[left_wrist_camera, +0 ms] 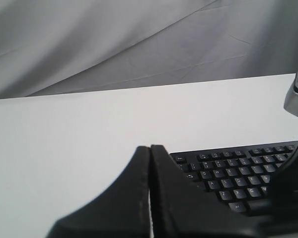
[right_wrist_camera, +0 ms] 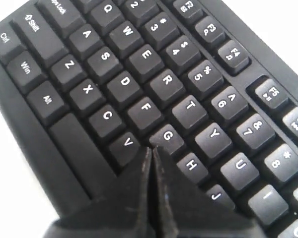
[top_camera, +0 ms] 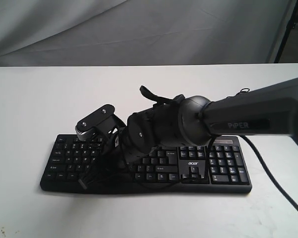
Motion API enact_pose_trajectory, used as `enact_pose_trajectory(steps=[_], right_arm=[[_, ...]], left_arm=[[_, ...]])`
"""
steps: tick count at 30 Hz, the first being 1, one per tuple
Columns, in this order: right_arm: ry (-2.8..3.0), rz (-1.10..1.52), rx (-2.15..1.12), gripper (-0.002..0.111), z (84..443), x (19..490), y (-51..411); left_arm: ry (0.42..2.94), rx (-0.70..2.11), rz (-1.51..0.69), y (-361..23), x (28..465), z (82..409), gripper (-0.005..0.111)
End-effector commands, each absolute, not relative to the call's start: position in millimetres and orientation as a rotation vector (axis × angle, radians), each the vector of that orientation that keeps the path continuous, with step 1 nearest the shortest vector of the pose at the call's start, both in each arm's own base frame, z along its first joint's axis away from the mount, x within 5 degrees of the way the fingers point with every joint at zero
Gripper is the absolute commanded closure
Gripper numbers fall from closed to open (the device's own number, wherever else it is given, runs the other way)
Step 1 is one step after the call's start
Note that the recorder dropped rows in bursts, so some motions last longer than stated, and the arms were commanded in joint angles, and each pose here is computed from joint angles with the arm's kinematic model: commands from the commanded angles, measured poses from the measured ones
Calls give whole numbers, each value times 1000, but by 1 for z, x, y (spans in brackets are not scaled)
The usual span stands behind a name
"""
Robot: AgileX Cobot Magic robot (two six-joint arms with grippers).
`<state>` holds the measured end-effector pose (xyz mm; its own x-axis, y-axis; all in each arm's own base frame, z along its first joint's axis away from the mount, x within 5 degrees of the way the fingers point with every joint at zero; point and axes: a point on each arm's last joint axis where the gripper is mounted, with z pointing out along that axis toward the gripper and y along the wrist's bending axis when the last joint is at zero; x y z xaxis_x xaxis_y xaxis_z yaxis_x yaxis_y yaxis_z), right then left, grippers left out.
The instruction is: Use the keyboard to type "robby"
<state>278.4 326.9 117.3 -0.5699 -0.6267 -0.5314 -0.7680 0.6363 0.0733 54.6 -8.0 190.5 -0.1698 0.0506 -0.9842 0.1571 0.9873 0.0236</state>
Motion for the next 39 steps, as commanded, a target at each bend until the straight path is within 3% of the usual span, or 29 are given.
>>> enact_pose_trajectory(steps=[1, 7, 13, 39], right_arm=[[2365, 422, -1102, 108, 130, 277, 329], [2326, 453, -1020, 108, 168, 284, 317], [2335, 430, -1005, 108, 180, 301, 309], [2367, 406, -1000, 108, 137, 314, 320]], left_arm=[[1734, 161, -98, -8, 55, 190, 107], [1734, 161, -98, -8, 55, 190, 107], [1734, 161, -98, -8, 55, 190, 107], [1734, 161, -98, -8, 55, 190, 107]])
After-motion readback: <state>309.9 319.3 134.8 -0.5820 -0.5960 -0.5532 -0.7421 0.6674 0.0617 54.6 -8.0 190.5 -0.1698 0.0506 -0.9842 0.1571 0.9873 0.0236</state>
